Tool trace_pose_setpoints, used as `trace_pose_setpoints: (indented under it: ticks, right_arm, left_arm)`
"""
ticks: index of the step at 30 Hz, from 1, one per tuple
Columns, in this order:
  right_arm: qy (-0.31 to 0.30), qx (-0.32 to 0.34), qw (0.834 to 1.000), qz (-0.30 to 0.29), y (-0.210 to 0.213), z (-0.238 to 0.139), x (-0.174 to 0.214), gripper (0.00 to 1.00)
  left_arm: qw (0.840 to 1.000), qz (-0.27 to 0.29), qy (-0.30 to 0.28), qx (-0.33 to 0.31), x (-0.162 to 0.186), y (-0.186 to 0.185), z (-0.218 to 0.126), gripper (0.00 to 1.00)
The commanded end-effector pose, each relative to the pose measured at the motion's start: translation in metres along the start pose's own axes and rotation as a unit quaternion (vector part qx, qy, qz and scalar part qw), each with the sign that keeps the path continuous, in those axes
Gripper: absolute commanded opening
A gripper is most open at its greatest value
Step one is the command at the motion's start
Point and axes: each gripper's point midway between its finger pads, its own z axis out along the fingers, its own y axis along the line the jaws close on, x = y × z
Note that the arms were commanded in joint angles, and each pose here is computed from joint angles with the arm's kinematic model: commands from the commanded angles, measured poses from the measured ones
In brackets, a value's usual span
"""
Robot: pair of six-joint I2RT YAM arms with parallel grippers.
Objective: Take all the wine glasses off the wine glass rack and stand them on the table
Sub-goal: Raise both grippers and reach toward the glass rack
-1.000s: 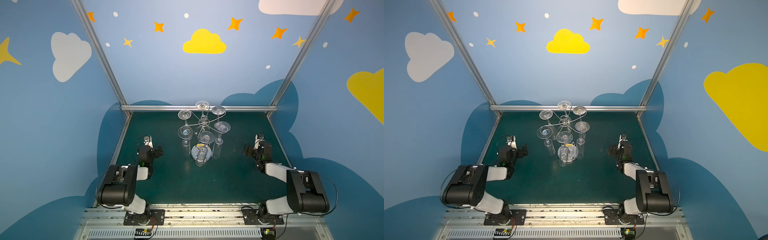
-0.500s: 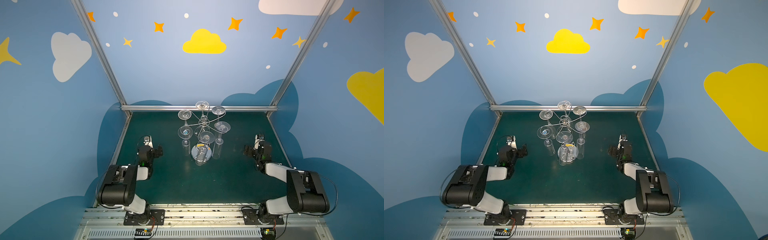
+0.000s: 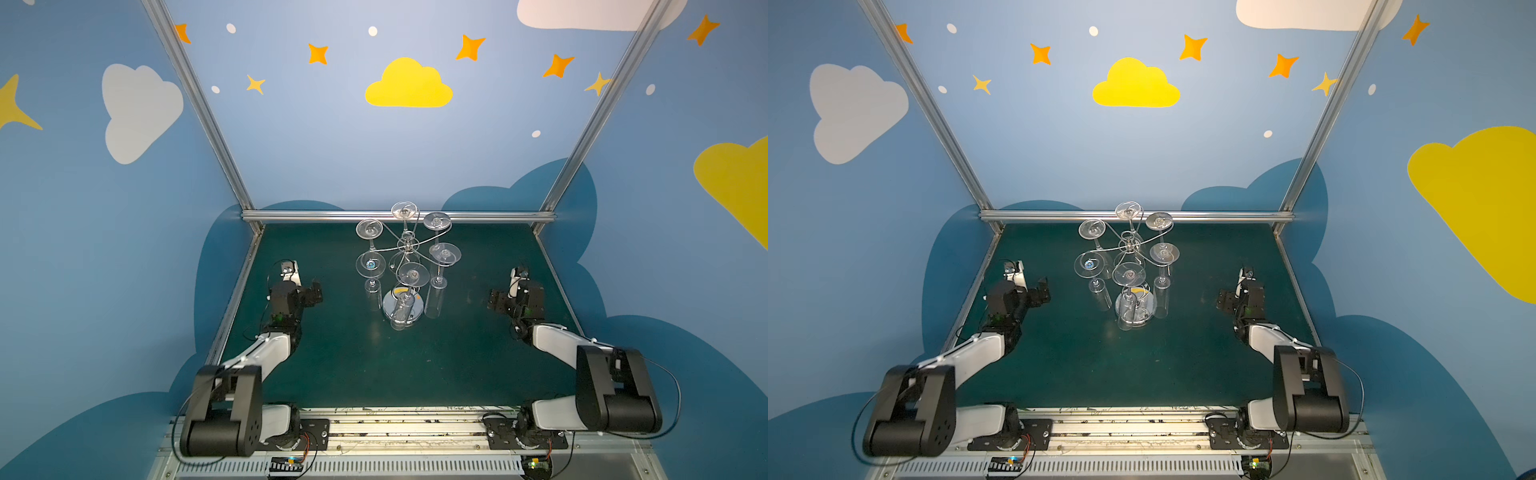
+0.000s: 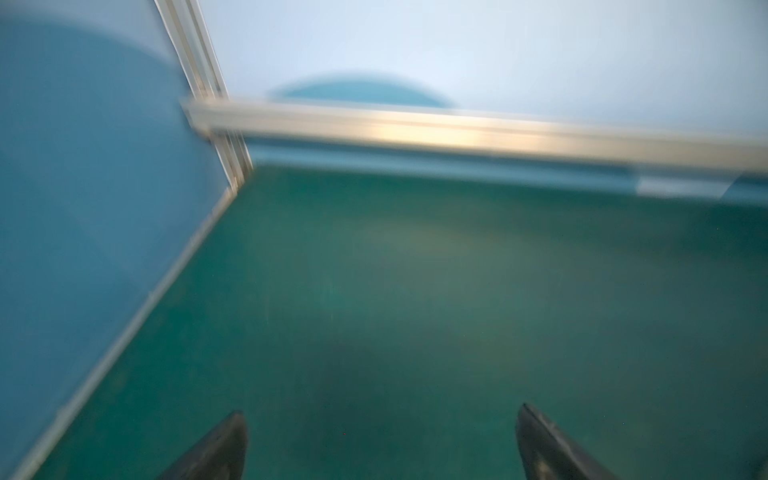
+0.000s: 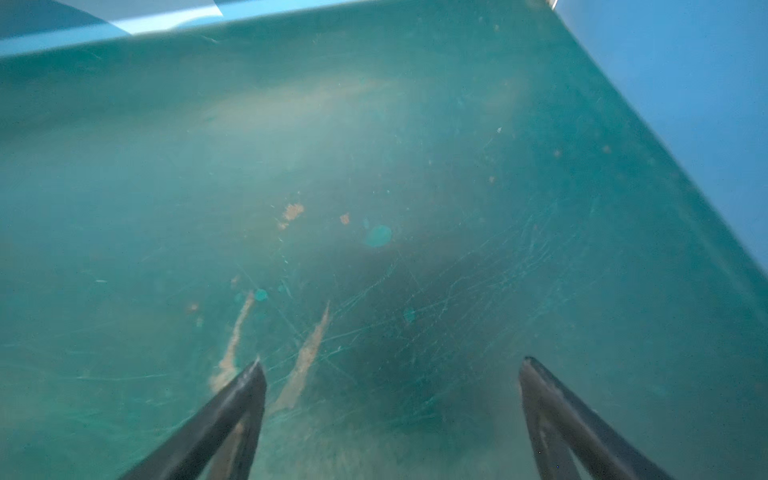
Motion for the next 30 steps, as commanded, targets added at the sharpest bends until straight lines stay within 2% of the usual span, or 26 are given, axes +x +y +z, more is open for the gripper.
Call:
trace_pose_setpoints:
  ticks: [1,5,8,10,13,19,24,26,30]
  right_arm:
    - [-0.006,-0.012,1.000,0.027,0.007,-0.042,-0.044,0.93]
    - [0.003,-0.067,0.996,0.066,0.025,-0.100,-0.069,0.93]
    - [-0.048,-0.131,0.987,0.082,0.042,-0.138,-0.088,0.93]
    - [-0.055,-0.183,0.977,0.093,0.055,-0.168,-0.092,0.93]
    - [-0.022,-0.218,0.969,0.111,0.067,-0.196,-0.090,0.93]
    - [0.037,-0.271,0.951,0.141,0.084,-0.224,-0.080,0.93]
    - [0.055,-0.300,0.939,0.156,0.093,-0.238,-0.077,0.93]
    - [0.061,-0.303,0.938,0.159,0.094,-0.241,-0.076,0.93]
    - [0.071,-0.311,0.935,0.157,0.097,-0.250,-0.075,0.93]
  left_arm:
    - [0.999,-0.034,0.020,0.034,-0.025,-0.013,-0.030,1.00]
    - [0.989,-0.070,0.012,0.132,-0.069,-0.046,-0.077,0.99]
    - [0.975,-0.130,0.014,0.180,-0.093,-0.061,-0.108,0.99]
    - [0.956,-0.166,0.032,0.241,-0.106,-0.081,-0.126,0.98]
    - [0.923,-0.207,0.073,0.316,-0.125,-0.109,-0.140,0.96]
    - [0.866,-0.295,0.109,0.387,-0.159,-0.135,-0.137,0.92]
    - [0.810,-0.365,0.164,0.428,-0.170,-0.156,-0.115,0.86]
    - [0.802,-0.373,0.178,0.431,-0.170,-0.163,-0.107,0.84]
    - [0.800,-0.376,0.191,0.427,-0.169,-0.176,-0.091,0.82]
